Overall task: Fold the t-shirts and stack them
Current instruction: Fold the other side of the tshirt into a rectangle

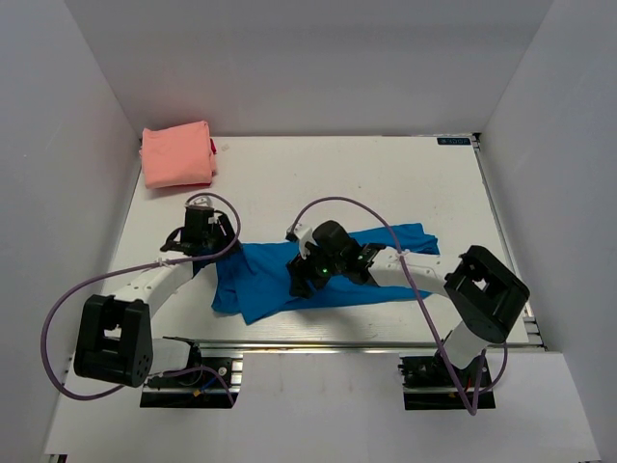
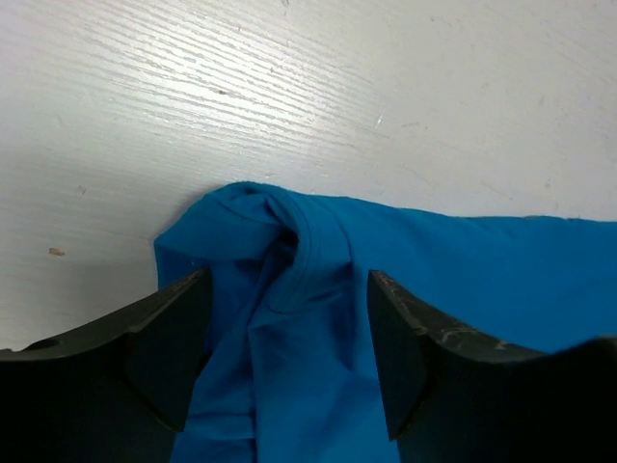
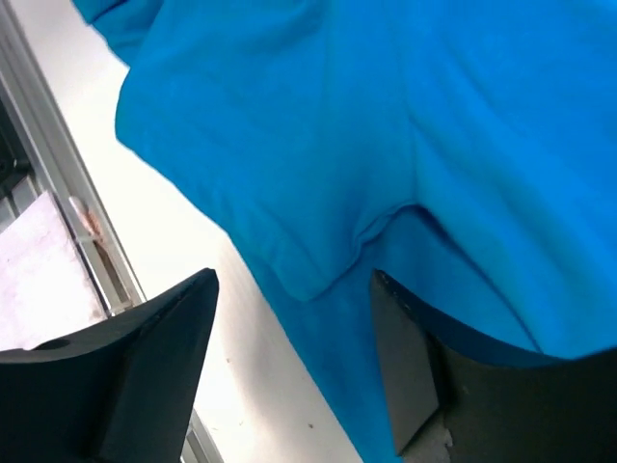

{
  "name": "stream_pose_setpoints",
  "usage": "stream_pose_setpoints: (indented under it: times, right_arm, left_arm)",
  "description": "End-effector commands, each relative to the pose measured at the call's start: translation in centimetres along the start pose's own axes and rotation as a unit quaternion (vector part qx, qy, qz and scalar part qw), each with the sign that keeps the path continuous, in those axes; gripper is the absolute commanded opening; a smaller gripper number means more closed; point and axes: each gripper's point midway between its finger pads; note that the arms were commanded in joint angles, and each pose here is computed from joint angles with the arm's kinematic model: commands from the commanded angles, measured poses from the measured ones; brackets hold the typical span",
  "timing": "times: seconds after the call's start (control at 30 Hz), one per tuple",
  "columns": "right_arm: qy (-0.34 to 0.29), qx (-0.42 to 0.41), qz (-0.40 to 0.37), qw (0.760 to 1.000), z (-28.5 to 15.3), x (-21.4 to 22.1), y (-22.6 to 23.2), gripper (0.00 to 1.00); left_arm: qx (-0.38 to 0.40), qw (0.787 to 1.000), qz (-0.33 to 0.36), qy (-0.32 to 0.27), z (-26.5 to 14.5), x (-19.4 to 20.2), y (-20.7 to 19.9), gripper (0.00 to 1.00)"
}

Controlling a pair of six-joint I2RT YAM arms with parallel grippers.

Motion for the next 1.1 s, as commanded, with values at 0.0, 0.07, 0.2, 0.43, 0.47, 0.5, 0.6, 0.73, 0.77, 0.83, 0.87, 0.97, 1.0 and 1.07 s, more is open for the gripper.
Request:
stream_pose_setpoints:
  times: [0.0, 0.07, 0.2, 0.43, 0.47, 0.5, 0.6, 0.73, 0.77, 0.83, 0.87, 0.97, 1.0, 1.07]
  right_arm:
    - [-0.044, 0.023, -0.001, 0.999, -0.7, -3.2, -0.2, 0.7]
    - [-0.056, 0.058, 0.016, 0.997, -1.2, -4.0, -1.4, 0.7]
    - [-0.072, 0.127, 0.049, 0.988, -2.2, -4.2, -3.4, 0.7]
    - [-0.077, 0.262, 0.149, 0.951, -4.3, -2.5, -8.7, 0.74]
    - [-0.078, 0.268, 0.158, 0.947, -4.4, -2.5, -9.4, 0.74]
    - [-0.063, 0.276, 0.176, 0.943, -4.6, -1.4, -9.9, 0.74]
    - [-0.062, 0.26, 0.187, 0.945, -4.4, -1.1, -10.1, 0.74]
    - [-0.052, 0.251, 0.198, 0.946, -4.3, -0.1, -10.6, 0.74]
    - [-0.051, 0.255, 0.202, 0.944, -4.5, 0.0, -11.0, 0.74]
    - [-0.044, 0.252, 0.206, 0.945, -4.3, 0.5, -11.2, 0.74]
    - [-0.043, 0.256, 0.214, 0.942, -4.5, 0.8, -12.0, 0.74]
    - [-0.032, 0.241, 0.222, 0.944, -3.9, 1.4, -11.6, 0.74]
    - [-0.025, 0.241, 0.223, 0.944, -3.7, 1.9, -11.6, 0.74]
    - [-0.019, 0.237, 0.233, 0.943, -3.5, 2.4, -11.9, 0.73]
  left_arm:
    - [0.043, 0.999, 0.028, -0.011, -0.9, -0.2, -1.0, 0.73]
    - [0.061, 0.997, 0.034, -0.012, -1.3, -0.1, -1.5, 0.73]
    - [0.078, 0.996, 0.044, -0.02, -1.1, 0.4, -1.5, 0.73]
    - [0.084, 0.995, 0.052, -0.005, -0.4, 1.1, -1.7, 0.55]
    - [0.086, 0.995, 0.057, -0.01, -0.4, 0.9, -1.8, 0.55]
    - [0.081, 0.995, 0.057, -0.002, -0.2, 1.5, -1.4, 0.55]
    - [0.077, 0.995, 0.057, -0.004, -0.1, 1.4, -1.3, 0.5]
    - [0.06, 0.996, 0.061, 0.001, 0.1, 1.7, -0.5, 0.5]
    - [0.054, 0.997, 0.061, 0.003, 0.3, 1.8, -0.3, 0.5]
    - [0.051, 0.997, 0.061, 0.007, 0.4, 2.2, 0.0, 0.5]
    - [0.048, 0.997, 0.061, 0.012, 0.6, 2.5, 0.2, 0.5]
    - [0.047, 0.997, 0.061, 0.024, 0.7, 3.3, 0.5, 0.5]
    - [0.054, 0.996, 0.064, 0.029, 0.7, 3.5, 0.1, 0.49]
    - [0.062, 0.996, 0.064, 0.031, 0.7, 3.8, 0.0, 0.4]
Point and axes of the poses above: each gripper's point midway between its finger pads, its own z axis out along the fingers, its own y axis along the line the jaws close on, x = y × z, and after that the axes turned 5 degrees about -z, right-handed
